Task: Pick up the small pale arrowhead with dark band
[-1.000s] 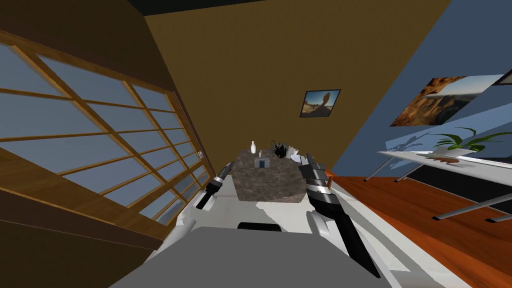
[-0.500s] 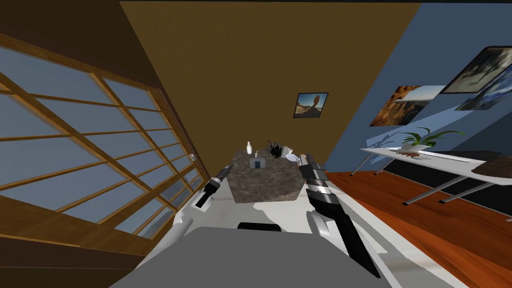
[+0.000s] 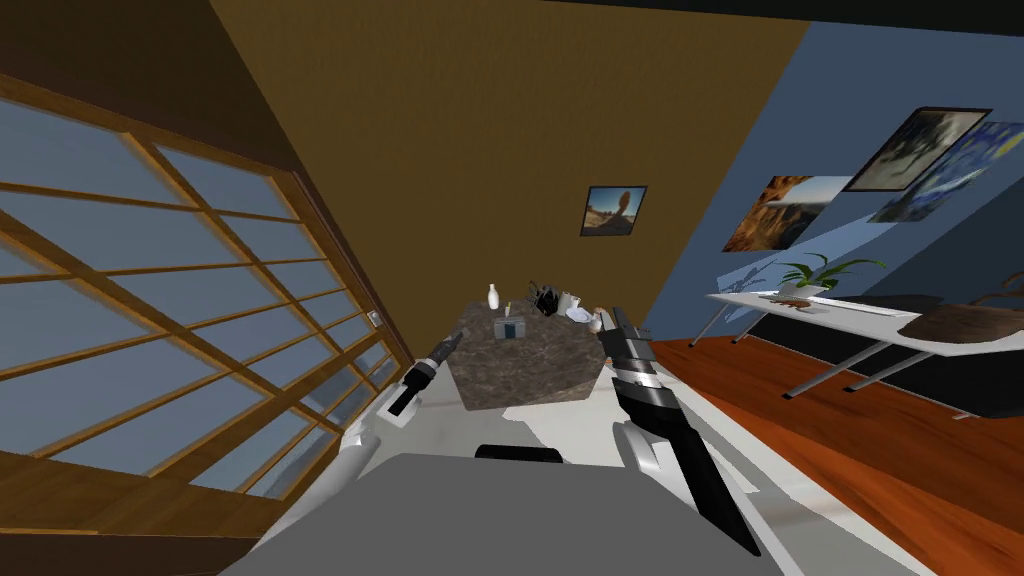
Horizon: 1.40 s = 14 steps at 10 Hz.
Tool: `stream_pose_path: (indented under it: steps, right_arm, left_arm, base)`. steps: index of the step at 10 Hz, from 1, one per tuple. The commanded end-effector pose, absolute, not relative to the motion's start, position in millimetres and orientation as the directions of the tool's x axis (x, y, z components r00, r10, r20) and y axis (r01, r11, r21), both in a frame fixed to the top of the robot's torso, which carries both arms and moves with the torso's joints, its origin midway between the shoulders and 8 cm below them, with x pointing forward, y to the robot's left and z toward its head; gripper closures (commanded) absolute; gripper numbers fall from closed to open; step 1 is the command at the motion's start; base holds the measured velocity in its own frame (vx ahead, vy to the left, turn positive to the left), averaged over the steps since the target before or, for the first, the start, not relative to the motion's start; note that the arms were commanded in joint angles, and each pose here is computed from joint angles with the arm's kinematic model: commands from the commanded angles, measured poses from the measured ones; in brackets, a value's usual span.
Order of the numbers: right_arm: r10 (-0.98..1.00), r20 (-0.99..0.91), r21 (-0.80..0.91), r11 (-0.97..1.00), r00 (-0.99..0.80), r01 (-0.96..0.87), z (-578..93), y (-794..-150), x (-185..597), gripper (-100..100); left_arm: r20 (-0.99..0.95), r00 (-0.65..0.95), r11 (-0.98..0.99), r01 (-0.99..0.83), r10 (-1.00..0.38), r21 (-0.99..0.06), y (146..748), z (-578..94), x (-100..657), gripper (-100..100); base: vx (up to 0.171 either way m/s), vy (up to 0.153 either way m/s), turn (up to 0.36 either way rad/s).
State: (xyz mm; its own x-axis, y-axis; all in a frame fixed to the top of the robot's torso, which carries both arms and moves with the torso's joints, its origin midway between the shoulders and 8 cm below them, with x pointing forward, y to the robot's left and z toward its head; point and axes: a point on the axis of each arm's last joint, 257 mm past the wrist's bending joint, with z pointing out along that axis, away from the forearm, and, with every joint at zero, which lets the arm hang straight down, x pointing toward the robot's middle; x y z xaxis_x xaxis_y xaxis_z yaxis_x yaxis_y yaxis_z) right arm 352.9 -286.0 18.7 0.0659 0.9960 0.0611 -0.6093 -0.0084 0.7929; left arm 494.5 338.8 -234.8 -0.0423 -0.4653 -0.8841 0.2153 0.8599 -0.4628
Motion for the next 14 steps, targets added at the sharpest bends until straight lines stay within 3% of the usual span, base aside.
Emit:
stream_pose_path:
  steps: [1,8,9,10,11,13,14]
  right_arm:
    - [0.996,0.061,0.793,-0.008,0.066,-0.609,18.7,-286.0,352.9,0]
    - [0.996,0.061,0.793,-0.008,0.066,-0.609,18.7,-286.0,352.8,0]
    - [0.996,0.061,0.793,-0.008,0.066,-0.609,18.7,-286.0,352.9,0]
    - [0.996,0.061,0.793,-0.008,0.066,-0.609,18.7,-286.0,352.8,0]
    - [0.996,0.061,0.793,-0.008,0.066,-0.609,18.7,-286.0,352.9,0]
    - [0.996,0.061,0.793,-0.008,0.066,-0.609,18.8,-286.0,352.9,0]
    - [0.996,0.061,0.793,-0.008,0.066,-0.609,18.7,-286.0,352.9,0]
  left_arm:
    - [-0.9,-0.061,0.882,0.18,-0.431,-0.435,352.8,-250.9,494.9,-100]
    - [-0.956,-0.165,0.969,0.017,-0.242,-0.248,438.7,-303.2,489.1,-100]
    - [-0.953,-0.158,0.964,0.03,-0.258,-0.265,430.1,-301.2,488.4,-100]
    - [-0.954,-0.159,0.965,0.027,-0.255,-0.262,431.6,-301.5,488.2,0]
    - [-0.954,-0.15,0.965,-0.003,-0.26,-0.262,437.3,-300.7,493.7,-100]
    - [-0.954,-0.148,0.965,-0.008,-0.262,-0.263,438.2,-301.6,493.8,-100]
    - [-0.954,-0.148,0.965,-0.011,-0.261,-0.262,439.0,-301.8,494.1,100]
  base:
    - [0.024,-0.027,-0.09]
    - [0.055,-0.035,-0.129]
    - [0.032,-0.012,-0.023]
    - [0.006,-0.002,0.005]
    - [-0.011,0.03,-0.232]
    - [-0.024,0.043,-0.15]
    - [0.0,0.0,0.0]
